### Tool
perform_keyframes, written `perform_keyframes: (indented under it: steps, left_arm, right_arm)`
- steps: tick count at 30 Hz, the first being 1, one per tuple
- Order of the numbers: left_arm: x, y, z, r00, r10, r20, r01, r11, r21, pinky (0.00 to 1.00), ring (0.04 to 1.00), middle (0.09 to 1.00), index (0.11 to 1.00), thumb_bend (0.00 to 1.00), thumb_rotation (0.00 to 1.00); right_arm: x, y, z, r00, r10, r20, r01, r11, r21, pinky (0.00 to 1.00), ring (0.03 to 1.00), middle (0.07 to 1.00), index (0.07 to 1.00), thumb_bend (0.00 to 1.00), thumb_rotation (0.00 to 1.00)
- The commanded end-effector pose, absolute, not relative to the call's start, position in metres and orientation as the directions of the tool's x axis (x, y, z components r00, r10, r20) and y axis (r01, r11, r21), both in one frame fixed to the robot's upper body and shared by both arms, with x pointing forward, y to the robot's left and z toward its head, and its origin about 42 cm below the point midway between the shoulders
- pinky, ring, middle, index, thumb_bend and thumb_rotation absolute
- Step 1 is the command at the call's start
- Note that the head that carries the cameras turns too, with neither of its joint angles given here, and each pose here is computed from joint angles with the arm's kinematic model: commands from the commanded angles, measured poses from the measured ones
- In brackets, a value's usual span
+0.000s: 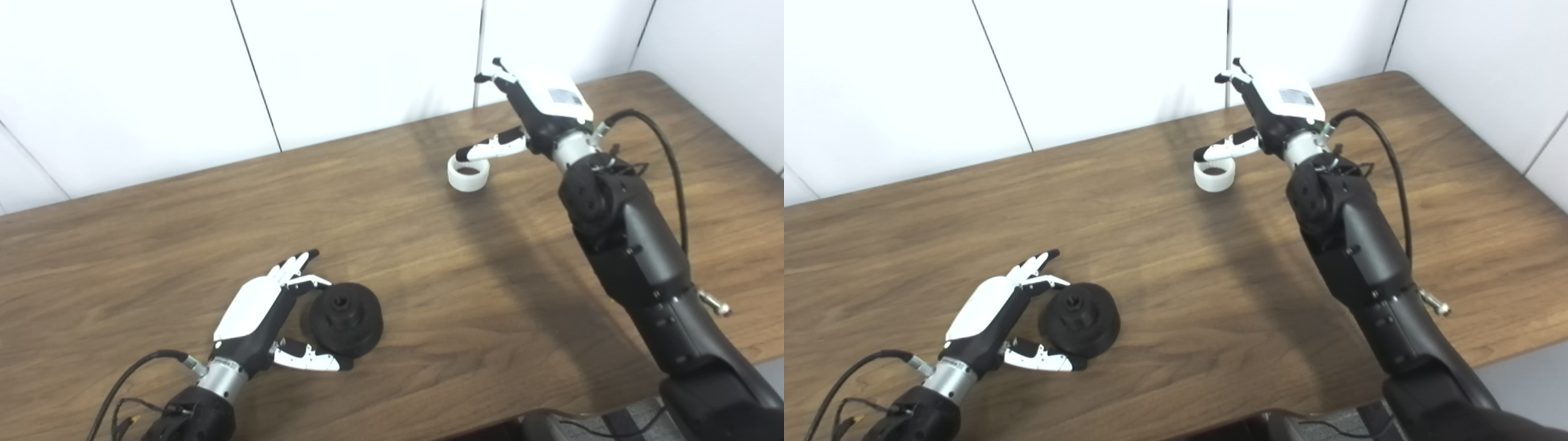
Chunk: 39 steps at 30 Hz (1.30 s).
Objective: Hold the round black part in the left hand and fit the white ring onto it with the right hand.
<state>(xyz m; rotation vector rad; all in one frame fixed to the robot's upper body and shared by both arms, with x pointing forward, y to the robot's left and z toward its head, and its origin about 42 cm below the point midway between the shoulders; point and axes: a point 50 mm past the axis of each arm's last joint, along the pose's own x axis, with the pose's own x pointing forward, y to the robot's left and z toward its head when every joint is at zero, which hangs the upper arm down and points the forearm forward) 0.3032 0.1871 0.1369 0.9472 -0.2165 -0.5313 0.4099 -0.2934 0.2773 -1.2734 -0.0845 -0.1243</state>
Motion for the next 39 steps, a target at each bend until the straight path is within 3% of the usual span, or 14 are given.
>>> perform_keyframes:
  steps: [1, 7, 15, 22, 30, 39]
  left_arm:
    - [0.309, 0.189, 0.149, 0.849, -0.528, -0.003, 0.294, 0.468, 0.834, 1.0, 1.0, 1.0, 0.635, 1.0, 0.37]
    - [0.309, 0.187, 0.15, 0.849, -0.528, 0.002, 0.291, 0.472, 0.832, 1.0, 1.0, 1.0, 0.633, 1.0, 0.37]
    - [0.308, 0.186, 0.152, 0.852, -0.524, 0.001, 0.289, 0.47, 0.834, 1.0, 1.0, 1.0, 0.63, 1.0, 0.37]
    - [0.308, 0.185, 0.152, 0.852, -0.524, 0.002, 0.288, 0.472, 0.833, 1.0, 1.0, 1.0, 0.631, 1.0, 0.36]
    - [0.307, 0.184, 0.154, 0.856, -0.517, -0.005, 0.292, 0.474, 0.83, 1.0, 1.0, 1.0, 0.632, 1.0, 0.36]
    - [0.306, 0.185, 0.155, 0.852, -0.523, -0.007, 0.294, 0.467, 0.834, 1.0, 1.0, 1.0, 0.633, 1.0, 0.36]
  right_arm:
    - [0.422, -0.303, 0.304, 0.983, -0.059, 0.176, 0.186, 0.243, -0.952, 0.78, 0.928, 0.978, 0.865, 0.94, 0.55]
    - [0.437, -0.303, 0.287, 0.994, -0.068, 0.083, 0.098, 0.258, -0.961, 0.82, 0.941, 0.986, 0.881, 0.98, 0.59]
    - [0.447, -0.296, 0.261, 0.999, -0.037, -0.02, -0.01, 0.253, -0.967, 0.83, 0.957, 1.0, 0.903, 1.0, 0.76]
    - [0.446, -0.289, 0.249, 0.997, -0.02, -0.068, -0.062, 0.23, -0.971, 0.84, 0.956, 1.0, 0.894, 1.0, 0.78]
    - [0.443, -0.281, 0.236, 0.995, -0.005, -0.103, -0.099, 0.239, -0.966, 0.88, 0.959, 1.0, 0.872, 1.0, 0.74]
    - [0.443, -0.277, 0.23, 0.996, 0.004, -0.086, -0.085, 0.236, -0.968, 0.88, 0.944, 0.993, 0.843, 0.91, 0.5]
